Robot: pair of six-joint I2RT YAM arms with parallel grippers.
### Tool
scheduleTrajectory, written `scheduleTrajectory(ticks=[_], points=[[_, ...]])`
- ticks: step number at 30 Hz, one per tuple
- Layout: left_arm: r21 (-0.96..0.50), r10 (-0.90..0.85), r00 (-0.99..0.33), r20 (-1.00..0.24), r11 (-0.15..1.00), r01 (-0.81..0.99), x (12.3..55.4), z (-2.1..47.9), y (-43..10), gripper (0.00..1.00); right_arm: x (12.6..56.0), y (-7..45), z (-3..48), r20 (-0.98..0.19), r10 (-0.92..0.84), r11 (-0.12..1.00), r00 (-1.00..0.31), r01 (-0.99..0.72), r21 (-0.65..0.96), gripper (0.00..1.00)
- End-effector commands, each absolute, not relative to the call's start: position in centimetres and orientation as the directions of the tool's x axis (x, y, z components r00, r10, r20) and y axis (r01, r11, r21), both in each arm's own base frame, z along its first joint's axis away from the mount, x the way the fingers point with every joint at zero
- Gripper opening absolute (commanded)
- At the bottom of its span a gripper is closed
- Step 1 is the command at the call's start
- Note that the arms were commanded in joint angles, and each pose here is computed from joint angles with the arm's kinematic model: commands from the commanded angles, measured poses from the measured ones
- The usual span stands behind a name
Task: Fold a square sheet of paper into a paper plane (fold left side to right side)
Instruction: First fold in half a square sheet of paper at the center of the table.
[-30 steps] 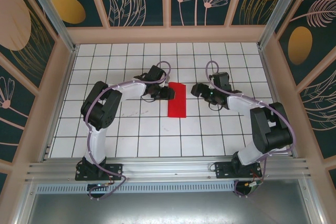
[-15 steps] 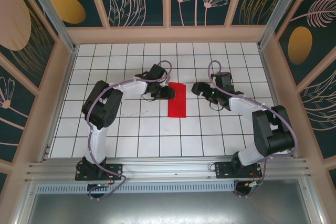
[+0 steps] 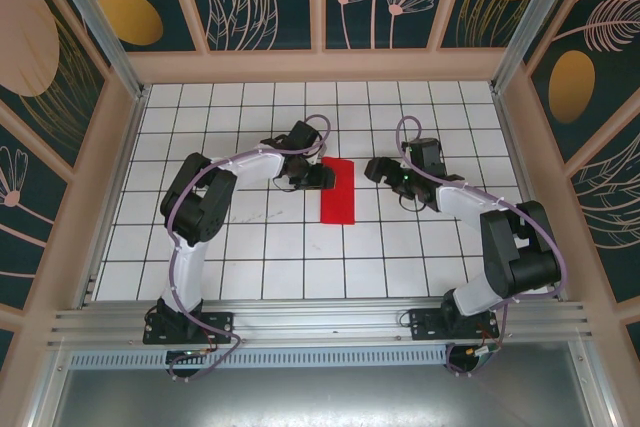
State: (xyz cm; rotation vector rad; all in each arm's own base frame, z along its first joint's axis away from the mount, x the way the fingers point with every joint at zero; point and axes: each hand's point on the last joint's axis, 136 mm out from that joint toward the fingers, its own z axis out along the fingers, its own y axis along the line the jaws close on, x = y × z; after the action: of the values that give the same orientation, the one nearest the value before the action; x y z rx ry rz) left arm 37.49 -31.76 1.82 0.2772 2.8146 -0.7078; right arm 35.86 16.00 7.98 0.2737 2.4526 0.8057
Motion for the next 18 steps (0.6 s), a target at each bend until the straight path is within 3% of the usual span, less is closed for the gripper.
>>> scheduleTrajectory(ticks=[1,18], points=[[-0.412,0.201,-0.957,-0.209,0.869,0.273,35.68,-3.46,-32.89,0.55,35.82,16.00,8.86,-0.439,0.359,0.784,-0.823,0.011,0.621,0.89],[-0.352,0.230,-0.952,-0.204,0.890,0.290,35.93,-4.35,-32.16,0.56,35.72,16.17,8.85,-0.434,0.357,0.780,-0.827,0.008,0.626,0.89]])
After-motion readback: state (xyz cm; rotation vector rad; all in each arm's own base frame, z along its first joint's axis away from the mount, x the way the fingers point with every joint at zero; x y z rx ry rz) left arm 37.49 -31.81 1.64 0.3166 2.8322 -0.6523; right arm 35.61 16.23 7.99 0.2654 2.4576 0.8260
